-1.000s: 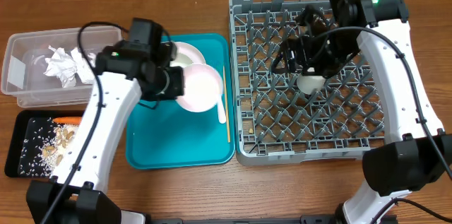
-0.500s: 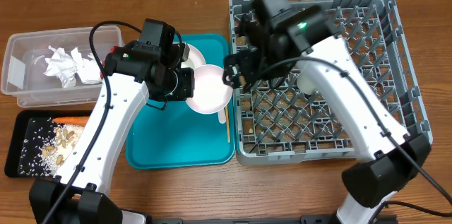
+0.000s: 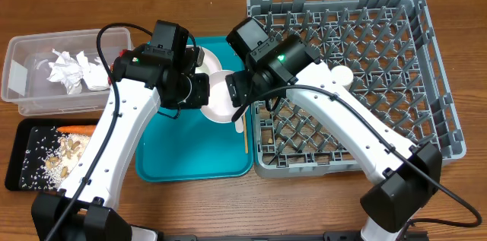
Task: Sort waste into correct bins and load items into the dishwasher
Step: 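Grasp the pink bowl with the right gripper and release the left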
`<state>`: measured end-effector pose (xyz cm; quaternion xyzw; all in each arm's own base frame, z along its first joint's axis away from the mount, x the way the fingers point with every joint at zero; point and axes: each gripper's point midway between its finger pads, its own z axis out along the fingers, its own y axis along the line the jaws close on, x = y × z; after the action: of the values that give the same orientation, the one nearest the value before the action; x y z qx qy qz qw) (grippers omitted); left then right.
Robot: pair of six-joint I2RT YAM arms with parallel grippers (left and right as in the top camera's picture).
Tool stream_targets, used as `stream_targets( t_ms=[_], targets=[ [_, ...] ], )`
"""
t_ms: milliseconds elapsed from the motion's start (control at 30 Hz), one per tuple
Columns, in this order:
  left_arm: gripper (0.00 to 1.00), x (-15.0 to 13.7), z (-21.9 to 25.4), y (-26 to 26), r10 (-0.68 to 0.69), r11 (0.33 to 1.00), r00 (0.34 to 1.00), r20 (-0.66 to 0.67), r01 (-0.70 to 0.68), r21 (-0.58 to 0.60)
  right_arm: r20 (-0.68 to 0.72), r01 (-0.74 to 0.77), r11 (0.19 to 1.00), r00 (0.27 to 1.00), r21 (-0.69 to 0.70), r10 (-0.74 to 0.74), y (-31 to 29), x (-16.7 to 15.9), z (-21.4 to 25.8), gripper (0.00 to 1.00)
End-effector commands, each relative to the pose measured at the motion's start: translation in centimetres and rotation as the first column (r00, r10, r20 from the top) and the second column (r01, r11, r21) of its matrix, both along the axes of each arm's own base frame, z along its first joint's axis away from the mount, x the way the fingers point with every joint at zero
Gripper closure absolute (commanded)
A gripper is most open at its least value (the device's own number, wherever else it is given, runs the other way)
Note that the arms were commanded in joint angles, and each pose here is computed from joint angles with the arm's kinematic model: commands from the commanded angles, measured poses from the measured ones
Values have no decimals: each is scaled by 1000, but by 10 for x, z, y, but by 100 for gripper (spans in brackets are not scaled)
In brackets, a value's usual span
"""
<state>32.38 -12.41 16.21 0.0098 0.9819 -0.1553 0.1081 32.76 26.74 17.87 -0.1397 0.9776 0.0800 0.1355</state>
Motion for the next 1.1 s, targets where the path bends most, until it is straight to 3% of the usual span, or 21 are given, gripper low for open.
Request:
stream_targets(
  t_ms=[0, 300, 533, 667, 800, 1067],
  targets=[
    [95, 3, 8, -4, 3, 1000, 1000, 16, -3, -18, 35, 38, 999, 999, -5, -38, -5, 8, -1, 31],
    [95, 3, 8, -4, 3, 1000, 1000, 16, -3, -18, 55, 38, 999, 998, 13, -39, -1, 13, 1, 96],
    [93, 3, 8, -4, 3, 1000, 1000, 16, -2, -19, 40, 29, 999, 999, 28, -30, 2, 10, 1, 96],
    [80, 3, 8, -4, -1, 1000, 1000, 18, 2, -19, 35, 21, 999, 999, 39, -22, 4, 9, 1, 96],
    [59, 7, 14, -2, 8, 1000, 999, 34, -7, -23, 48, 22, 999, 999, 45, -24, 6, 12, 2, 96],
    [50, 28, 68, 12, 51, 998, 989, 141, -45, -45, 211, 97, 994, 974, -54, -83, -14, 43, 11, 96]
  ],
)
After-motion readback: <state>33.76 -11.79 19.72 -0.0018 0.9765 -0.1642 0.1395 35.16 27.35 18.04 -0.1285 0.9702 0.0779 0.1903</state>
